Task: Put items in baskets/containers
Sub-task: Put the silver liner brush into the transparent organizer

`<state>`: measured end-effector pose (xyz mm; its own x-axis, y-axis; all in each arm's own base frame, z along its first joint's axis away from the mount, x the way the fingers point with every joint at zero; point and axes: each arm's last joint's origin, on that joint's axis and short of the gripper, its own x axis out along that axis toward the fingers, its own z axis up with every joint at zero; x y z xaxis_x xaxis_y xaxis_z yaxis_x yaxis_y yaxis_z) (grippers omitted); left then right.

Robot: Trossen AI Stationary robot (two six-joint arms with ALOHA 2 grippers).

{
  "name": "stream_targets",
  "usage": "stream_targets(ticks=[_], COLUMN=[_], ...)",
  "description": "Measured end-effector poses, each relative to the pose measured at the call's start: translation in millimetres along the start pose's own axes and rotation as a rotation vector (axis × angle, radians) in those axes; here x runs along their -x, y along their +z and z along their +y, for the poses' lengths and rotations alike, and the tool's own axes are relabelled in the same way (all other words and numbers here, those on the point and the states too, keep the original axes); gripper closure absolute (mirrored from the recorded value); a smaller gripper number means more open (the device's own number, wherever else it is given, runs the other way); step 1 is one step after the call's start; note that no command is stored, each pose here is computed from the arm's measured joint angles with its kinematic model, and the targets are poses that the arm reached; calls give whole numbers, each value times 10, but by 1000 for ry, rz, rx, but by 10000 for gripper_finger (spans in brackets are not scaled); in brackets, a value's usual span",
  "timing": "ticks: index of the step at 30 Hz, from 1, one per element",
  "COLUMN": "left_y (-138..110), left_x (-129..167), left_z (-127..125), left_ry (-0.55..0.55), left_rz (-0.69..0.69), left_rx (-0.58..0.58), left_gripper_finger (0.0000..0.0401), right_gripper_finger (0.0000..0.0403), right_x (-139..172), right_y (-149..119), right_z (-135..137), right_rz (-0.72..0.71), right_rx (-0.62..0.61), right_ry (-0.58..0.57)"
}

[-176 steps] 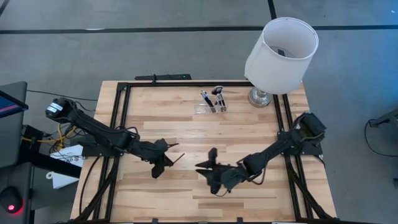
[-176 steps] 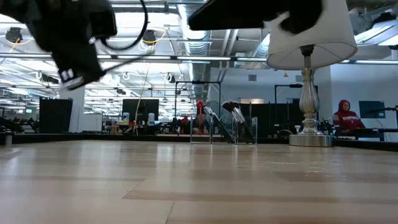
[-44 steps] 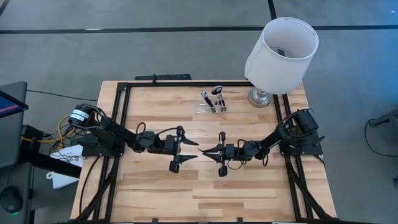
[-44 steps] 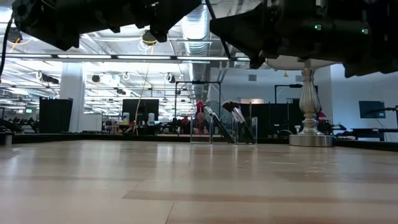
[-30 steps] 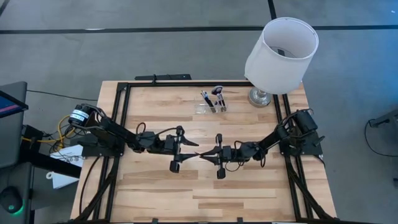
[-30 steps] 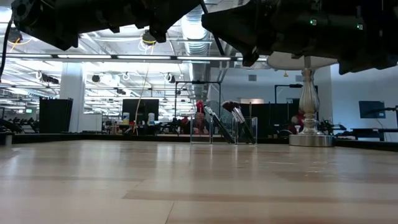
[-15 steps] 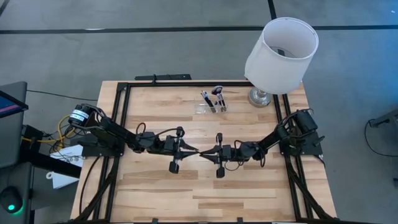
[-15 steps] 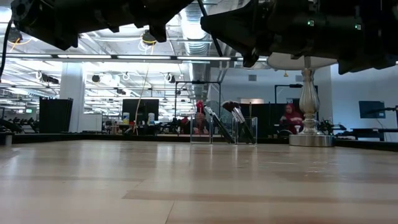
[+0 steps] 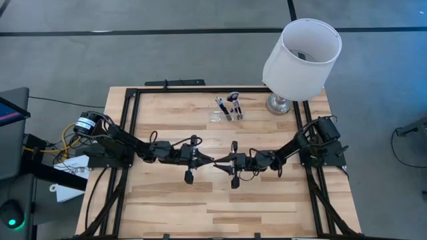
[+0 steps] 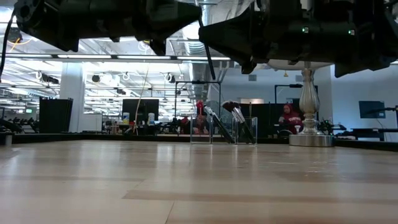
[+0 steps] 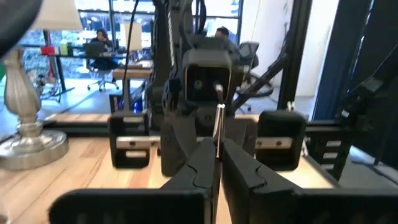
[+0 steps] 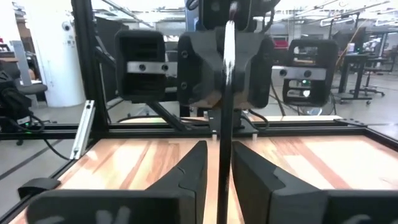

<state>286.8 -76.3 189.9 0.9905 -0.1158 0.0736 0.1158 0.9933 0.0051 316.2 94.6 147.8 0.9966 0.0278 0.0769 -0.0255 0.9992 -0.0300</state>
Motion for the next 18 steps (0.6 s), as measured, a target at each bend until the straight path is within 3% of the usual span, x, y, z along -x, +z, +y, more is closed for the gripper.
stream_targets(ticks=[12,18], left_y=[-54,-87], left_x=[-6,-8], left_z=[44,70], left_ry=[-14,-12], left_rz=[57,90], left_rx=[15,20], left_gripper_finger=[389,389], right_gripper_finger=[338,337], right_x=[-91,-238], right_y=[69,42], right_z=[-20,-19], right_rz=[-27,88], right_rx=[-7,25], right_ry=[-12,1])
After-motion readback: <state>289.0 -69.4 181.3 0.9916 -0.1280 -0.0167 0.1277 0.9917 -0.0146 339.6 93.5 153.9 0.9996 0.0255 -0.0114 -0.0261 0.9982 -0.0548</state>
